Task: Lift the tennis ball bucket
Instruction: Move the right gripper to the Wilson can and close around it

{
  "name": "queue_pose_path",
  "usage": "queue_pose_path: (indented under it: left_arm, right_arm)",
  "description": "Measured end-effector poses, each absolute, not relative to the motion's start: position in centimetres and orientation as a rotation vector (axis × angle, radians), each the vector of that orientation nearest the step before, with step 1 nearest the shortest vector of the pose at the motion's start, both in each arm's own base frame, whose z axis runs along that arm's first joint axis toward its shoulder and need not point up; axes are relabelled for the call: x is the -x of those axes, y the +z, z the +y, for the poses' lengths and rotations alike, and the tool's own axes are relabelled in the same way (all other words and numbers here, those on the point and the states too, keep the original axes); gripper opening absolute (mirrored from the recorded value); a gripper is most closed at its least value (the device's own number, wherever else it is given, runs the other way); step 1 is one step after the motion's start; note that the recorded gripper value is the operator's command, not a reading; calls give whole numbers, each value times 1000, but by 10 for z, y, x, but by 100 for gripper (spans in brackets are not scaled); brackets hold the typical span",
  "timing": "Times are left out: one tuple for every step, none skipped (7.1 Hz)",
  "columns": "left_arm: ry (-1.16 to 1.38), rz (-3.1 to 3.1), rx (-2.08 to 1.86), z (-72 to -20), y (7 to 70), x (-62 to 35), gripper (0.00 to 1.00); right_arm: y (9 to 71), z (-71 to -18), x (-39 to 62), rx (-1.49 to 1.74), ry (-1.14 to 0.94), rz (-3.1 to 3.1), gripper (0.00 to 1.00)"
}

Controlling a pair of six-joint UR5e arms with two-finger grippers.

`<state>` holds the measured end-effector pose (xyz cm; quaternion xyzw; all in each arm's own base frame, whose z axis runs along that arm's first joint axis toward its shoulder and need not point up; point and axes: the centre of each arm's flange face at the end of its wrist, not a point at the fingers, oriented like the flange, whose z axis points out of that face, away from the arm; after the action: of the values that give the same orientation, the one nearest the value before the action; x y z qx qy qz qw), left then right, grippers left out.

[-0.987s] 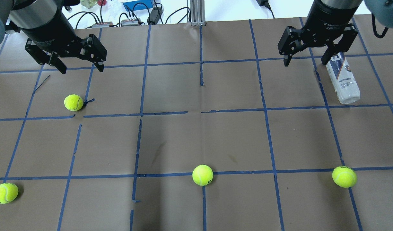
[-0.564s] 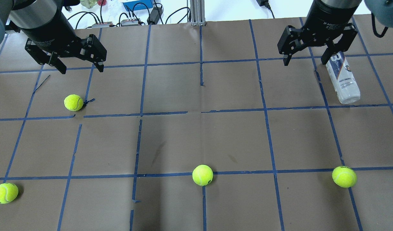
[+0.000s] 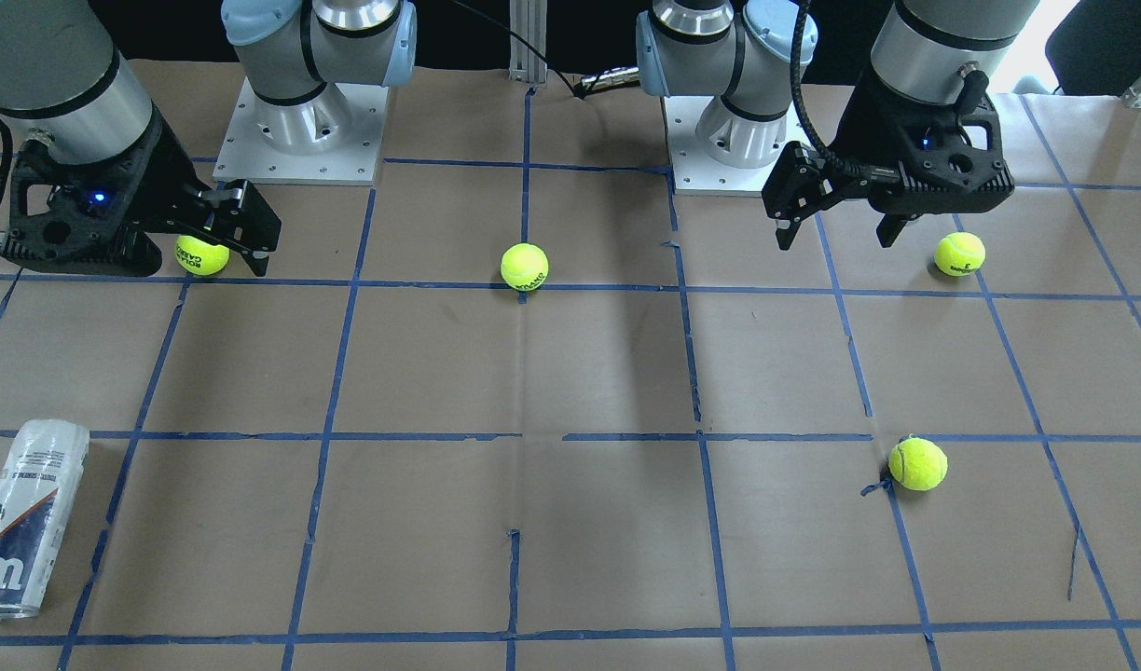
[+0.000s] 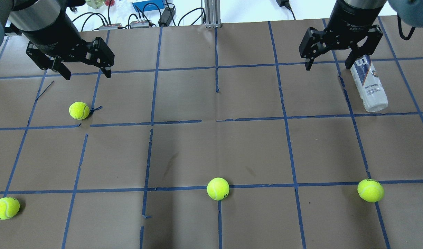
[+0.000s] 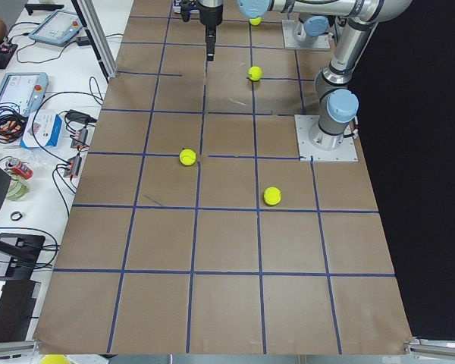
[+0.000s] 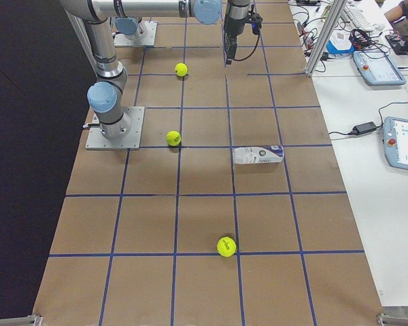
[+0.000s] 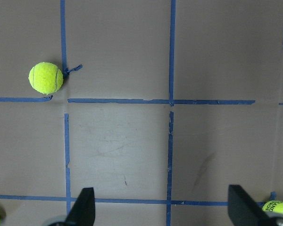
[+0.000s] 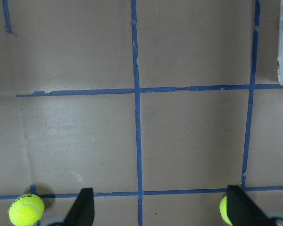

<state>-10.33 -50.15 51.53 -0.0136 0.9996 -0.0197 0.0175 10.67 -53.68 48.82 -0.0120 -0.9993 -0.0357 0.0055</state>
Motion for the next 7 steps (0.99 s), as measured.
queue_pose_path:
  left_arm:
    - [-59,3106,40,-501,515,104,100]
    - [-58,3106,39,-501,514,105,100]
    - [-57,3106,38,-501,514,105,100]
    - [-56,3106,38,-501,514,105,100]
    - [-57,3105,38,-501,514,105,100]
    - [-56,3105,39,-501,514,104,100]
    - [-56,3105,40,-501,514,104,100]
  right_arm:
    - [487,-540,-106,42,-112,-3130,100]
    - [490,-546,-106,40,-96,-3131,100]
    - [491,-558,-103,37,-82,-3129,100]
    - [481,-578,-91,54,-83,-3111,100]
    - [464,-601,-59,83,-90,-3083,100]
    - [439,-624,-11,130,-123,-3070,100]
    - [410,-642,35,184,-136,-3063,100]
